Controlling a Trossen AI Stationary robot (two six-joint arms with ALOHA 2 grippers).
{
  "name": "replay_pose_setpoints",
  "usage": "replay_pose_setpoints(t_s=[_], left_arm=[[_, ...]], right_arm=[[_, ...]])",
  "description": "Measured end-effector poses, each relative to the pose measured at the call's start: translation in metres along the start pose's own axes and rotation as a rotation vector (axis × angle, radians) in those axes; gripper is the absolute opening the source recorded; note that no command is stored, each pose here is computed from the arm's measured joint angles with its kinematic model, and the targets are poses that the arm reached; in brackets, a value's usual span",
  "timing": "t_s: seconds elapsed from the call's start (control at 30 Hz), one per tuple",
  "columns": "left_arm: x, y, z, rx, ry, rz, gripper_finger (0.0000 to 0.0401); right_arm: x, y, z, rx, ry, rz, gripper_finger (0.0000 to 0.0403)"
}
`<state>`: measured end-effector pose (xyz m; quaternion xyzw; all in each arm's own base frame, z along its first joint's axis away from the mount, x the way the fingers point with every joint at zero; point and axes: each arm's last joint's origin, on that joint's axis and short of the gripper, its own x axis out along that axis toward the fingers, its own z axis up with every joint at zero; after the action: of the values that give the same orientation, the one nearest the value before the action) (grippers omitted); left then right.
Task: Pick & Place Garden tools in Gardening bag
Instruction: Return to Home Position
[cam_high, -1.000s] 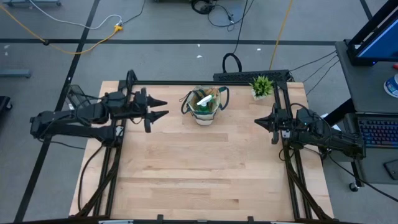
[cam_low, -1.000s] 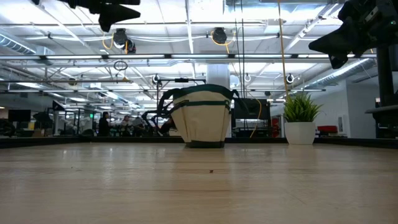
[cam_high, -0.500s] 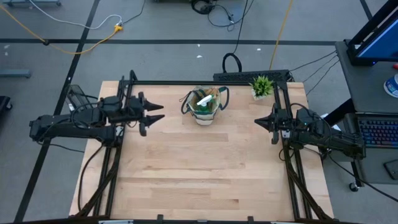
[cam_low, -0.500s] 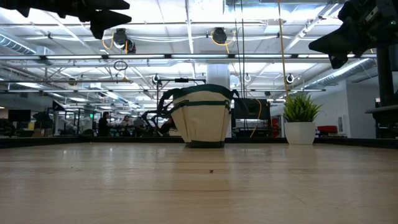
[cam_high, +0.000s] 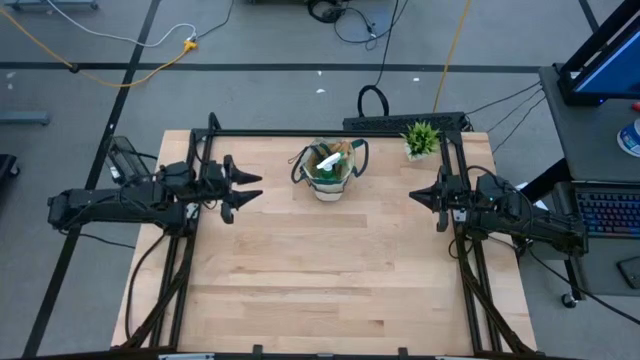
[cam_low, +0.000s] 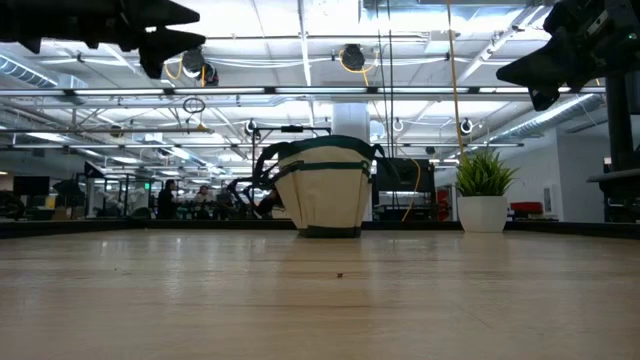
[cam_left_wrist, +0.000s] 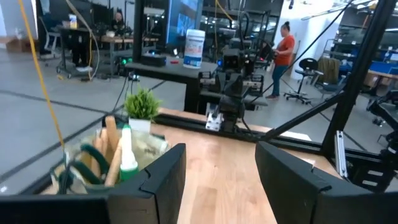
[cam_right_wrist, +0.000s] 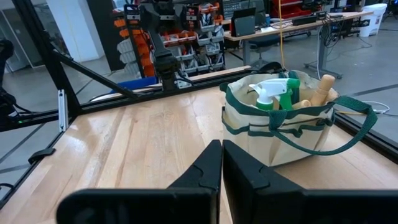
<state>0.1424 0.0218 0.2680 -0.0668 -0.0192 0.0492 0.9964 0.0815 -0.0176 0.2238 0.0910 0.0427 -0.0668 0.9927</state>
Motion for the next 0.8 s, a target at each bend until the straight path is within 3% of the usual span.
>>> replay_pose_setpoints(t_s=[0.57,0.8], left_arm=[[-0.035,-0.005,-0.007,0.019,0.004,0.014,0.02],[-0.048,-0.007,-0.014,0.036,0.065,-0.009,0.02]], right_arm=[[0.0,0.0,-0.001,0.001,0.007,-0.001,0.0006],[0.0,0.0,-0.001,0.001,0.007,-0.001,0.0006]])
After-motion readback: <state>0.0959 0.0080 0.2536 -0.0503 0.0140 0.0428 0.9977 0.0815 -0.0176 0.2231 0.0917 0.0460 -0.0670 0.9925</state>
